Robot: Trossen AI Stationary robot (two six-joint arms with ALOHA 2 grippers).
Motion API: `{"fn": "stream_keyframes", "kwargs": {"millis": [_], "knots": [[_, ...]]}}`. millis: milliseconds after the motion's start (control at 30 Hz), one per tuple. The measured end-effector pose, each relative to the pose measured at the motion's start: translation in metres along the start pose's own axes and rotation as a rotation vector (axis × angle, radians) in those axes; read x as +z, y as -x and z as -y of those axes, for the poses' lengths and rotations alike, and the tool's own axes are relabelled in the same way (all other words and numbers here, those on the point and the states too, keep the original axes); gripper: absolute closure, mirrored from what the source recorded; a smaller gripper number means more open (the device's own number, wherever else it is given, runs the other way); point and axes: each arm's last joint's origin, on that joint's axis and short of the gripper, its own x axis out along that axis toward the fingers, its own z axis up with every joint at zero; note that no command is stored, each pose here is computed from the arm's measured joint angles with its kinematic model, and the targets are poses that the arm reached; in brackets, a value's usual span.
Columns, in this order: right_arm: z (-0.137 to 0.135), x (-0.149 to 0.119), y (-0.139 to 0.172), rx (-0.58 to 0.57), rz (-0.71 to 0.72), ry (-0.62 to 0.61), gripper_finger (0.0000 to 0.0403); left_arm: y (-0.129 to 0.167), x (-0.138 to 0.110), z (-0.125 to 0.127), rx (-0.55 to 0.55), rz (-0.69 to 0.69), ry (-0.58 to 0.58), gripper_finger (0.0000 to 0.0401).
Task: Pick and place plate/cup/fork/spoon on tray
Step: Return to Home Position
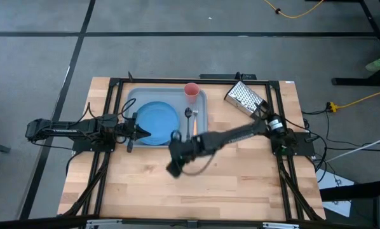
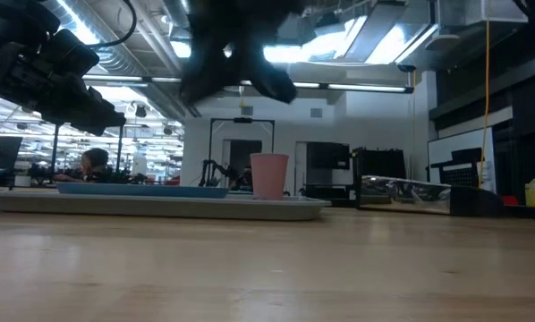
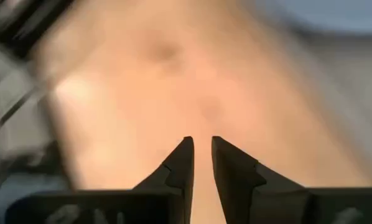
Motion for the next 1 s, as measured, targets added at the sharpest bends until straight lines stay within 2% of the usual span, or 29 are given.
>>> {"fn": "stream_keyframes", "kwargs": {"millis": [67, 233, 300, 433, 567, 667, 733, 833, 1000], "knots": [[-0.019, -0.015, 0.001, 0.086, -0.02, 0.082, 0.0341, 0.0, 0.0, 0.0, 0.0, 0.001, 0.0, 0.0401], [-0.055, -0.054, 0.002, 0.157, 0.041, 0.408, 0.0341, 0.0, 0.0, 0.0, 0.0, 0.0, 0.0, 0.0401], [-0.067, -0.067, 0.003, 0.193, 0.06, 0.5, 0.0341, 0.0, 0.0, 0.0, 0.0, 0.0, 0.0, 0.0401], [-0.074, -0.09, 0.002, 0.216, 0.043, 0.649, 0.0341, 0.0, 0.0, 0.0, 0.0, 0.0, 0.0, 0.0401], [-0.053, -0.098, -0.014, 0.275, 0.022, 0.713, 0.0341, 0.0, 0.0, 0.0, 0.0, 0.0, 0.0, 0.0401], [-0.033, -0.101, -0.015, 0.381, 0.093, 0.717, 0.0341, 0.0, 0.0, 0.0, 0.0, 0.0, 0.0, 0.0401], [-0.015, -0.106, -0.013, 0.411, 0.144, 0.699, 0.0341, 0.0, 0.0, 0.0, 0.0, 0.001, 0.0, 0.0401], [0.015, -0.122, -0.002, 0.42, 0.161, 0.698, 0.0341, 0.0, 0.0, 0.0, 0.0, 0.001, 0.0, 0.0401], [0.068, -0.144, 0.032, 0.412, 0.171, 0.667, 0.0341, 0.0, 0.0, 0.0, 0.0, 0.001, 0.0, 0.0401]]}}
